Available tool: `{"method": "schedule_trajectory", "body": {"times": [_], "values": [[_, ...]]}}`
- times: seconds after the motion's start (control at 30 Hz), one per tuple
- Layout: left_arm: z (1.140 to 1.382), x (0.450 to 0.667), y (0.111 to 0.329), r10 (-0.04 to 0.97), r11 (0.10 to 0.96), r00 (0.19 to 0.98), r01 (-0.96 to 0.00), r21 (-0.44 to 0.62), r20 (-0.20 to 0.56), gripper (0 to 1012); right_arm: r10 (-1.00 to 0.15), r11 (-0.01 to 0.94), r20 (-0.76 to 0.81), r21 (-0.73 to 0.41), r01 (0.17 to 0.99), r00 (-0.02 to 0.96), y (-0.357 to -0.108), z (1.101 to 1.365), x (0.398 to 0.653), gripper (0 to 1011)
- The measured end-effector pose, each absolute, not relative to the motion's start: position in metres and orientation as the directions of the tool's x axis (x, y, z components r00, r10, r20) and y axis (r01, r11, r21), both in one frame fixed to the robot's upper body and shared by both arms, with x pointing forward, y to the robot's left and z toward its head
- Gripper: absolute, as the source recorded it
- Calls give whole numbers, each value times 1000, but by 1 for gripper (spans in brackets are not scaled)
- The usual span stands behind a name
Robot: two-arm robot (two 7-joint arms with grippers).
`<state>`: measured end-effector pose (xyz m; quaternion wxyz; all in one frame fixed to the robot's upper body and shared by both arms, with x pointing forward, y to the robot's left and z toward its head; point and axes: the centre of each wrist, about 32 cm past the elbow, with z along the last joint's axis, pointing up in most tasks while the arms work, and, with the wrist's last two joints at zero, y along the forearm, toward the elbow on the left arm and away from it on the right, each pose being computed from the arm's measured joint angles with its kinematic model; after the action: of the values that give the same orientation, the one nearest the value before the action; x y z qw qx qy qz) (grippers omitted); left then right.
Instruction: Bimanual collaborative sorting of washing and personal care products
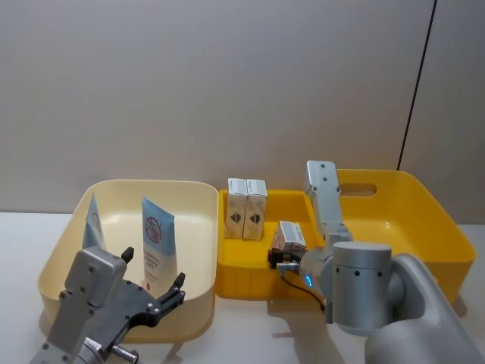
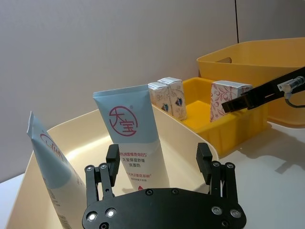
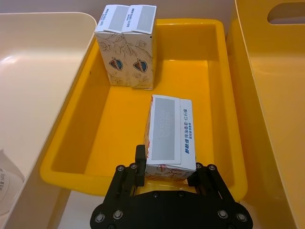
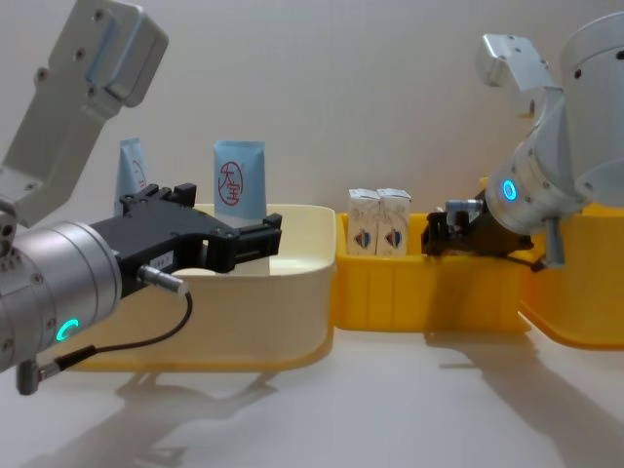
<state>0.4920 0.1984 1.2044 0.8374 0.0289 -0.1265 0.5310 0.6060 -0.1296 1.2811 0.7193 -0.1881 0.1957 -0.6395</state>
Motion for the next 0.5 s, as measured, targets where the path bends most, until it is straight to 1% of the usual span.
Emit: {"method": "schedule_trajectory", "body": {"times": [0.5], "values": [[1204,492,198,882,434,404,-897,-86,242,1004,-993,114,-42,-512,851,108,-130,1283,605,460]]}}
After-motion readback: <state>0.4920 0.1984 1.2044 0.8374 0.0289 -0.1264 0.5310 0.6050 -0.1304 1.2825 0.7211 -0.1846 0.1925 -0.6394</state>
